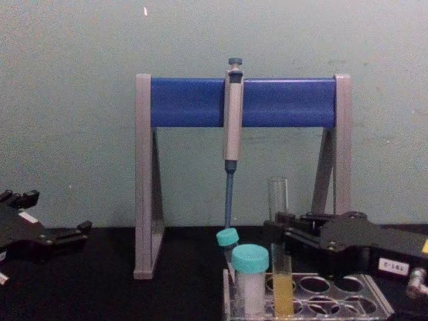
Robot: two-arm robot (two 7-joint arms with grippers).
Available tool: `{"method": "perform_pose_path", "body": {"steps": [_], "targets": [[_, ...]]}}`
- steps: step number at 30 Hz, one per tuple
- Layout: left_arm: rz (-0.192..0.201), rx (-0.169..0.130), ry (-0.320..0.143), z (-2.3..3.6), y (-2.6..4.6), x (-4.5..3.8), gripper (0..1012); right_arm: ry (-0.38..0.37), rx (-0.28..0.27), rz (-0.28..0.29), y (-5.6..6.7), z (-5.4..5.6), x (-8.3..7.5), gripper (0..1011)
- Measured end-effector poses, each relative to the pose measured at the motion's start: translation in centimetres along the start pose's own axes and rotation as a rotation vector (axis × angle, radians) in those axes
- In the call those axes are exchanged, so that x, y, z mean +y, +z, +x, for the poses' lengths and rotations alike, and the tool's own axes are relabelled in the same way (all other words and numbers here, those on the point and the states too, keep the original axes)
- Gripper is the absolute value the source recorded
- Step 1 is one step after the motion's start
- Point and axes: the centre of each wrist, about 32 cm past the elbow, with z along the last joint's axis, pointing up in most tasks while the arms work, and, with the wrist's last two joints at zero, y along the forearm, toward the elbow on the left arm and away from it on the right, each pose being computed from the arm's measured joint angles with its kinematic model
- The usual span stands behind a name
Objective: Pick up the test tube from the test tube rack, shake it, then place it back into the test tube rack.
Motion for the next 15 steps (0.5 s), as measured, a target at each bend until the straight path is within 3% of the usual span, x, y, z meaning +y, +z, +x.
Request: {"method": "perform_pose_path", "body": {"steps": [9, 15], "targets": [[0.0, 0.0, 0.0, 0.0, 0.0, 0.0, 1001, -0.003, 0.012, 0.039, -0.13, -0.08, -0.69, 221], [0.0, 0.0, 0.0, 0.0, 0.0, 0.0, 1001, 0.003, 0.013, 0.068, 0.43, -0.26, -1.03, 221]]}}
